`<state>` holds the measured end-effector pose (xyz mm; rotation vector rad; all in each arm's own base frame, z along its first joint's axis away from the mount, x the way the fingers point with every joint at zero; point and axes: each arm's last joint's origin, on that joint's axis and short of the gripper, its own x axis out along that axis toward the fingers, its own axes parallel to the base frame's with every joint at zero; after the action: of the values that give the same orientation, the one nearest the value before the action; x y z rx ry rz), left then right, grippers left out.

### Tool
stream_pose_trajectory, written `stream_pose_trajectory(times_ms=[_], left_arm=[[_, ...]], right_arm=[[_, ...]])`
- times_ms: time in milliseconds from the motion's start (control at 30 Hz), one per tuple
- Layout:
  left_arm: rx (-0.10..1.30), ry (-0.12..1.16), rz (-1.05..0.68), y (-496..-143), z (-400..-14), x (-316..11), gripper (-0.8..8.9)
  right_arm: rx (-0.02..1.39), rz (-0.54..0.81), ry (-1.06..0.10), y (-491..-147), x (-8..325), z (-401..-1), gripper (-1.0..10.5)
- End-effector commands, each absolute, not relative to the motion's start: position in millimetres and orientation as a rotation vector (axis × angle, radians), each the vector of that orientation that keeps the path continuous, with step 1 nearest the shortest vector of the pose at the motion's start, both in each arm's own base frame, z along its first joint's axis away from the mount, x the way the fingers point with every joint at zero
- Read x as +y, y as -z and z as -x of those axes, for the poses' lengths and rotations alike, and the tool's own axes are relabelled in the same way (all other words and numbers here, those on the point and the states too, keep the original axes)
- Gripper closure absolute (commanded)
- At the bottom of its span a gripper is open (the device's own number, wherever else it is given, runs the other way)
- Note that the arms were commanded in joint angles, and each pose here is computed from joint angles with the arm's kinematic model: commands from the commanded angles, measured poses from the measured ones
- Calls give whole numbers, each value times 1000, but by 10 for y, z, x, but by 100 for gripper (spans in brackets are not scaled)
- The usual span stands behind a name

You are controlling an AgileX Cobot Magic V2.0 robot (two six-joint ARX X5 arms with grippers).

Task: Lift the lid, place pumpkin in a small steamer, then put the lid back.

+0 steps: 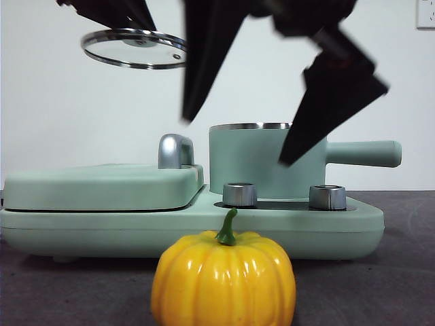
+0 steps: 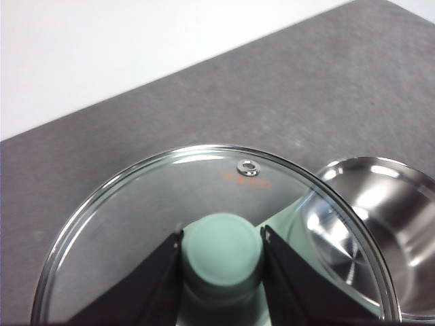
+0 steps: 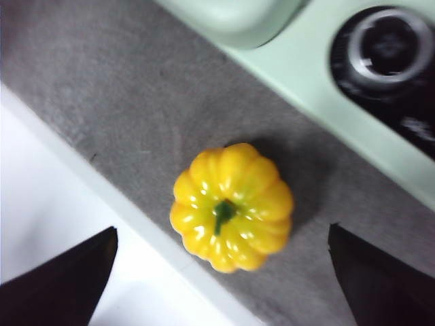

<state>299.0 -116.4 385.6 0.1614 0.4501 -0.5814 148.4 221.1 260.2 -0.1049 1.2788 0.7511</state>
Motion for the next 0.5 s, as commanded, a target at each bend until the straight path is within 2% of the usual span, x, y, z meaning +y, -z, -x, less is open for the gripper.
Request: stream_pose_trajectory(times_ms=[33,167,500], left_arm=[[372,572,-164,-4052,-2941,-1101,732],[372,557,-159,-4090,-2899,-1042,732],[373,558,-159,-4114,-2855,-1028,732]], right_arm=[[1298,118,-756,-2518,2367,-1486,447],[1341,153,-747,-2351,2482,-1500,392],[1425,209,-707,-2053,2610,-1545,392]])
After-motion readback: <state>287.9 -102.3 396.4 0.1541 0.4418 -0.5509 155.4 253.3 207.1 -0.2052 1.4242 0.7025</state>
